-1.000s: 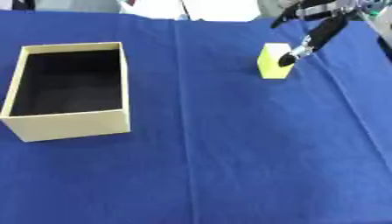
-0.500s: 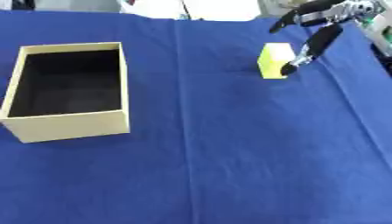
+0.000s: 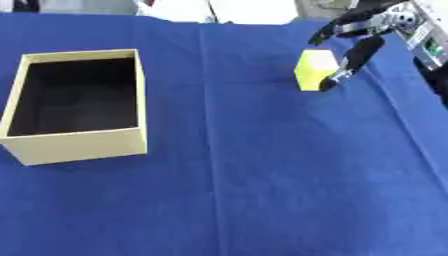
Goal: Pick up objects on the table and place them in the box.
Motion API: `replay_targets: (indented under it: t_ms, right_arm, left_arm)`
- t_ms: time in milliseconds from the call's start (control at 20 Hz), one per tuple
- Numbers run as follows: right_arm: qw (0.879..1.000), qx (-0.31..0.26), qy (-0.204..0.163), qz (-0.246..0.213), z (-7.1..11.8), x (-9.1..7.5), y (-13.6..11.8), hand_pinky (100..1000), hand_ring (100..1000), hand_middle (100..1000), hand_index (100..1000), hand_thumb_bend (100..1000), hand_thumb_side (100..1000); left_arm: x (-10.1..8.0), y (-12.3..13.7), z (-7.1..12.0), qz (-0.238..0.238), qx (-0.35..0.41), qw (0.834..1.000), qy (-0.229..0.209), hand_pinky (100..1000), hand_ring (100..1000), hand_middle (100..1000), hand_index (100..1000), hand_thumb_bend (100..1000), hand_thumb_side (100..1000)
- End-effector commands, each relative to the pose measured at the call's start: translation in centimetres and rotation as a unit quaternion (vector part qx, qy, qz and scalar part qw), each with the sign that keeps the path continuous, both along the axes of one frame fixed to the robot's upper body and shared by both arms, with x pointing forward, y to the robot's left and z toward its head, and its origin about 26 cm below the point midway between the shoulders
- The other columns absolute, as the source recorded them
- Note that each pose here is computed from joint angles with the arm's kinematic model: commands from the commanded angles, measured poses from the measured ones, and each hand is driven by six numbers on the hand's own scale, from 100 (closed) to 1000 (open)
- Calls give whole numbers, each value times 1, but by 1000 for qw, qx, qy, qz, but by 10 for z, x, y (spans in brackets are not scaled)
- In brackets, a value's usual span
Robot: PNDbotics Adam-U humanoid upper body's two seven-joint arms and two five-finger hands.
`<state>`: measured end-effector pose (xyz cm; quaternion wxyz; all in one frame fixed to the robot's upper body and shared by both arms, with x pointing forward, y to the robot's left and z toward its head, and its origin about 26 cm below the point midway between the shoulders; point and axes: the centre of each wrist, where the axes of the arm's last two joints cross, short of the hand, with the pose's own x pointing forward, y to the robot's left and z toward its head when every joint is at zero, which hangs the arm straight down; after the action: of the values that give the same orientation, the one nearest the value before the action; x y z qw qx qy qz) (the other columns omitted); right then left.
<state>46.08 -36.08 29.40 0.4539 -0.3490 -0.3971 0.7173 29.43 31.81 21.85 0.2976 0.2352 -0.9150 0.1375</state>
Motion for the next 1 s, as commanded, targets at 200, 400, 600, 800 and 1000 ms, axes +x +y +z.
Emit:
replay_targets:
  t_ms: [200,400,600,800,1000]
  right_arm:
    - [1000,1,-17,-21,8,3,-9,928,967,884,1000,710,656]
    - [999,2,-17,-31,3,6,-10,919,958,858,983,697,627]
    - [999,2,-17,-38,-1,8,-12,909,951,823,960,734,600]
    - [999,6,-19,-38,-4,10,-12,879,929,781,912,729,478]
    - [999,16,-28,-35,-3,10,-10,838,908,756,879,701,427]
  left_arm:
    - [-2,0,9,-1,10,1000,-15,909,668,620,705,354,821]
    - [-2,0,9,-1,11,1000,-15,909,668,620,705,346,835]
    - [-2,0,9,-1,10,1000,-15,910,669,620,704,352,821]
    - [-2,0,8,0,10,1000,-14,910,669,620,704,349,819]
    - [-2,0,8,0,10,1000,-13,911,670,620,704,350,817]
